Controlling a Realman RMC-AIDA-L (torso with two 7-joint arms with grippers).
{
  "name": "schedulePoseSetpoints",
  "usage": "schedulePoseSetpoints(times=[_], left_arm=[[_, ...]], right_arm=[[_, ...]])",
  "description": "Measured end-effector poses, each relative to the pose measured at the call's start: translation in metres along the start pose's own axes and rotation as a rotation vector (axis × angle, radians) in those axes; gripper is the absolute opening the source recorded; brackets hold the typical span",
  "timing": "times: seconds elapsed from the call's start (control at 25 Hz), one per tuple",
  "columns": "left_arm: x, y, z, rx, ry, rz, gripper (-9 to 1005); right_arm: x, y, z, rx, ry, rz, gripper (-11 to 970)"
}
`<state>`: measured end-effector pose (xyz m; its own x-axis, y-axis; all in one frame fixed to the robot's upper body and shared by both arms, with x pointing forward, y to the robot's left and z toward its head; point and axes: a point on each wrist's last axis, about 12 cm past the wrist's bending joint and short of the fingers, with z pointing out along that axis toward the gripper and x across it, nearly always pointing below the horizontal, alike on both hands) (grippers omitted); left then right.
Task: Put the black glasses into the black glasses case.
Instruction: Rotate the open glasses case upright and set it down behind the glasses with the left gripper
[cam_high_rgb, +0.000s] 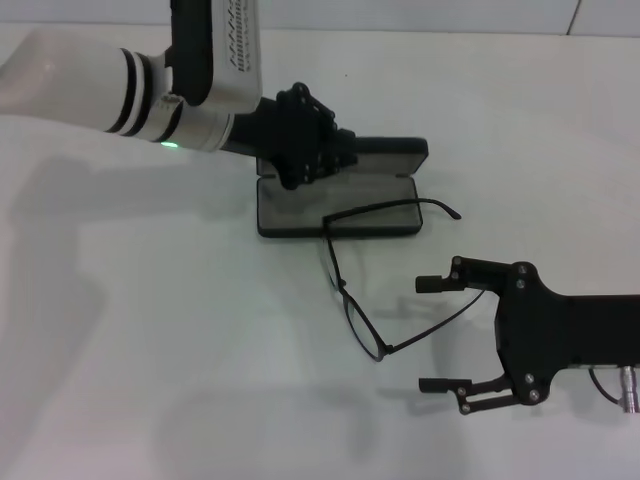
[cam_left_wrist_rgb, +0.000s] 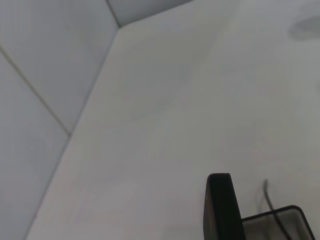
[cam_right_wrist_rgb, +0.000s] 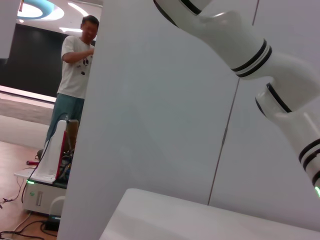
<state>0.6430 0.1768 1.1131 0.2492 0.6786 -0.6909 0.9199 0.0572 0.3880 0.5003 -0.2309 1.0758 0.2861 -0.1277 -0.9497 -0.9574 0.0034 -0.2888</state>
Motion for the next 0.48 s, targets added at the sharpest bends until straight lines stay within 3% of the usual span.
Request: schedulePoseSetpoints(times=[0.48], left_arm=[[-0.0069,-0.0041,0.0039,0.069,-0.007,-0.063,352]], right_arm=[[0.0014,0.0077,-0.0038,0.01,-0.011,0.022,826]])
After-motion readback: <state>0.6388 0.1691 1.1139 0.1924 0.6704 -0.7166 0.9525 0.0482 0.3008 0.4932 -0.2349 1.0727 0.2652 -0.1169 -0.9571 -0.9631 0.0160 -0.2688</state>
